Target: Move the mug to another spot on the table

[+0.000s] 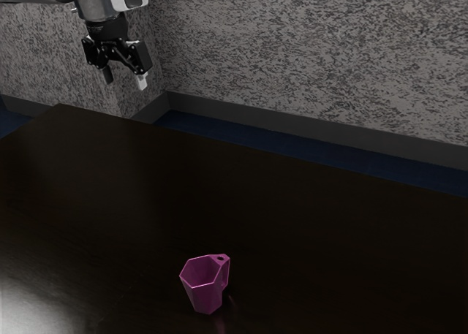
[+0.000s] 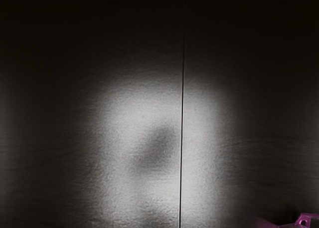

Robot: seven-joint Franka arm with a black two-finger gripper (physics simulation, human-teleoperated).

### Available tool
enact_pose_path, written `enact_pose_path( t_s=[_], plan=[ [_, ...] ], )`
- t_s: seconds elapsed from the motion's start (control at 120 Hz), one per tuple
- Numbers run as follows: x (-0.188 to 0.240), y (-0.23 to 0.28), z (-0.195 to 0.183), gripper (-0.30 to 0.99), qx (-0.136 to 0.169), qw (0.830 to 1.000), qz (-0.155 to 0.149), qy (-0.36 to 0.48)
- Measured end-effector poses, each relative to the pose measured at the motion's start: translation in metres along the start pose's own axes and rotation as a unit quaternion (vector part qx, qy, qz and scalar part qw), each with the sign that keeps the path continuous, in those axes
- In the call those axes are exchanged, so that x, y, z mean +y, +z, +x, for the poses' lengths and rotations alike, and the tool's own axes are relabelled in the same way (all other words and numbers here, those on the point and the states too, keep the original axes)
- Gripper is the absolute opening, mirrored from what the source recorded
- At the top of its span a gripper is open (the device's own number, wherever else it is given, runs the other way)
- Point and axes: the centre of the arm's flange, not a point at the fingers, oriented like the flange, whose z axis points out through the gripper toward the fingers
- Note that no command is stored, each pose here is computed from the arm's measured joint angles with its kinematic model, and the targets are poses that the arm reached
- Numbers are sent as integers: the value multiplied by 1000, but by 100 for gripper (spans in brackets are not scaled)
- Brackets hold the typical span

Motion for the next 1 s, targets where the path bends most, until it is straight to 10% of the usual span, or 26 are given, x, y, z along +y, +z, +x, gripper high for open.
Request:
enact_pose_path(
  t_s=[0.425,0.675,1.0],
  plan=[
    [24,6,2,69,-7,1000,1,24],
    [185,49,-5,69,-47,983,8,176],
    [258,173,-43,69,-89,956,13,280]
  ],
)
